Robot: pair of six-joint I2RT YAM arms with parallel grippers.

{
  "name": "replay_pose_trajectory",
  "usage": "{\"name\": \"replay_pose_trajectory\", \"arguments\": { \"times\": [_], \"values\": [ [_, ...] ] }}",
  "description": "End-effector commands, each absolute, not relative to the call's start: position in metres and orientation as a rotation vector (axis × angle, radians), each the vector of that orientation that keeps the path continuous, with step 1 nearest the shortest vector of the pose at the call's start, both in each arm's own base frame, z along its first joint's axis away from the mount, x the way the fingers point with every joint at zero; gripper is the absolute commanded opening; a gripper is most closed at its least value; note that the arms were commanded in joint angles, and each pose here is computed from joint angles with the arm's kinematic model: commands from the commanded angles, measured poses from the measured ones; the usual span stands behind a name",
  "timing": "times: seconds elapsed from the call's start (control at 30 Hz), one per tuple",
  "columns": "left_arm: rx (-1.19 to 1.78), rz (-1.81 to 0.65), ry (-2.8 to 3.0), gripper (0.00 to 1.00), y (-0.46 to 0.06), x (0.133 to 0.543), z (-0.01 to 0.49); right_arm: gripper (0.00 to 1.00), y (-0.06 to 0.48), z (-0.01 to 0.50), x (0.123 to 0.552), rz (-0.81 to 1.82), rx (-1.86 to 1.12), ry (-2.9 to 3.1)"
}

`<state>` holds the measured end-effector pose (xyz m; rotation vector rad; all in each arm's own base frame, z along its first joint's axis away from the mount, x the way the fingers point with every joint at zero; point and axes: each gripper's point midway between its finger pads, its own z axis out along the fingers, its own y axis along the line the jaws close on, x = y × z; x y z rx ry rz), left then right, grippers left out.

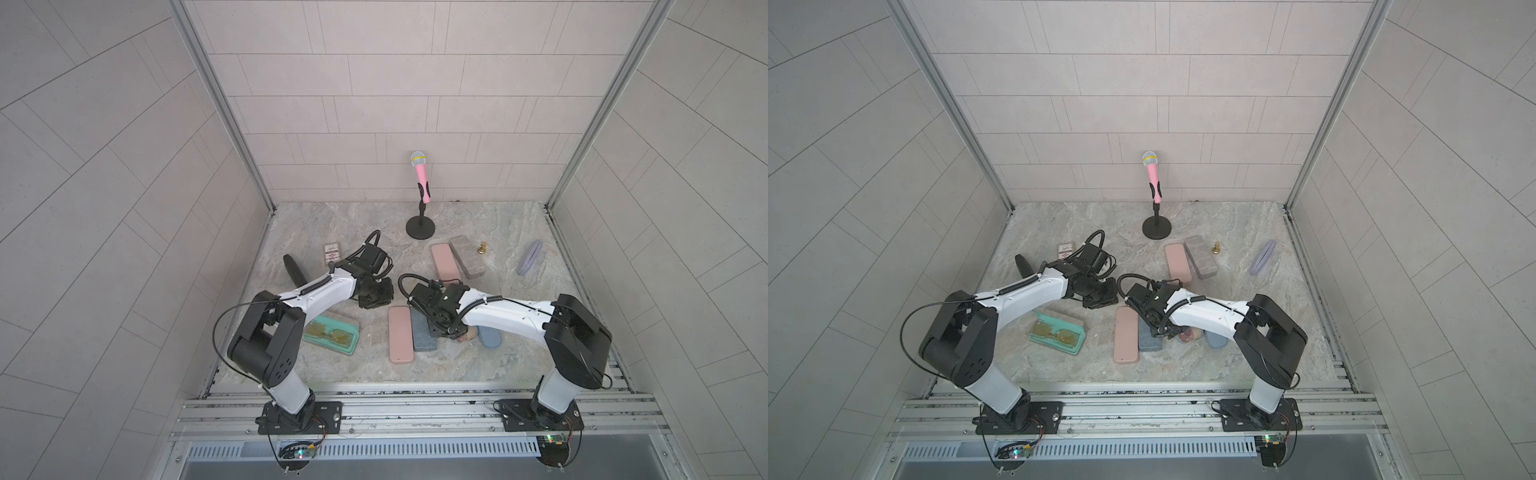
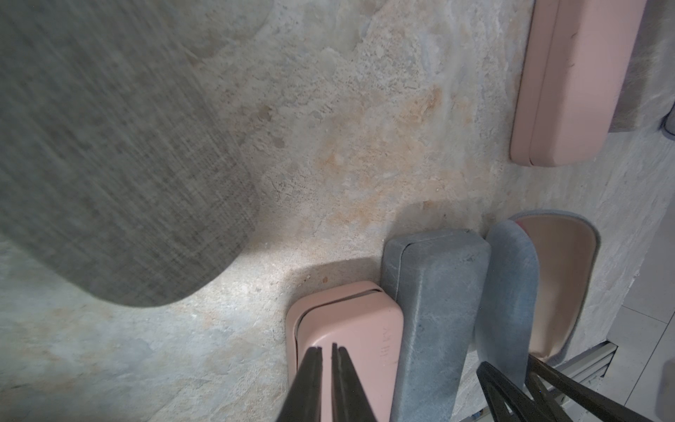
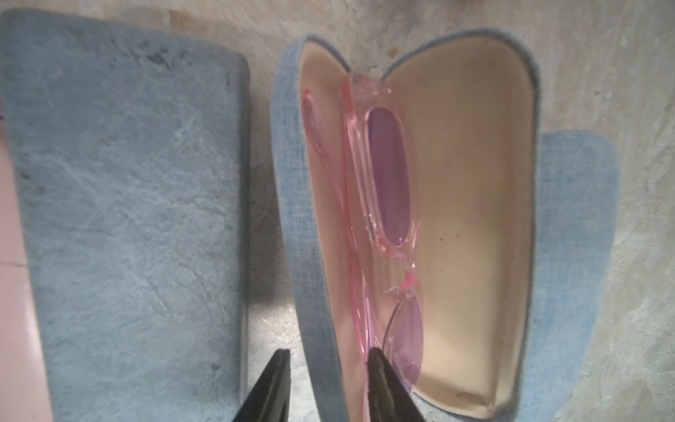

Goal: Close the glasses case
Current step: Place the glasses case at the center of the board, then close the glasses case at the center of the board.

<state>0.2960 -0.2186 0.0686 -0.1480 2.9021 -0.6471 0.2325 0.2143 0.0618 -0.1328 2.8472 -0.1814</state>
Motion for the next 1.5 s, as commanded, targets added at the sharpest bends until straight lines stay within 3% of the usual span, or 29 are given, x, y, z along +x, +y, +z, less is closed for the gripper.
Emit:
{"name": "replay_pose_trajectory", "arguments": {
  "times": [0.0, 0.23, 0.27, 0.37, 0.47, 0.9, 1.47],
  "values": [
    [-0.139, -0.647, 2.898, 0.13, -0.221, 0.298, 0.072, 0.41, 0.213, 0.097, 0.234, -0.126, -0.103, 2.79],
    [-0.111, -0.638, 2.921, 0.09, -0.234, 0.291, 0.068, 0.46, 0.2, 0.13, 0.235, -0.11, -0.1, 2.711],
    [-0.096, -0.639, 2.926, 0.05, -0.239, 0.288, 0.067, 0.41, 0.193, 0.132, 0.238, -0.145, -0.092, 2.693],
    [-0.032, -0.63, 2.944, 0.0, -0.259, 0.274, 0.064, 0.11, 0.174, 0.13, 0.246, -0.203, -0.071, 2.688],
    [0.002, -0.625, 2.964, 0.0, -0.276, 0.261, 0.06, 0.0, 0.159, 0.122, 0.252, -0.217, -0.042, 2.728],
    [0.139, -0.667, 2.971, 0.0, -0.338, 0.243, 0.058, 0.0, 0.111, 0.086, 0.273, -0.161, 0.108, 2.82],
    [0.181, -0.637, 3.021, 0.0, -0.356, 0.237, 0.036, 0.0, 0.125, 0.053, 0.285, -0.006, 0.096, 2.904]
  ]
}}
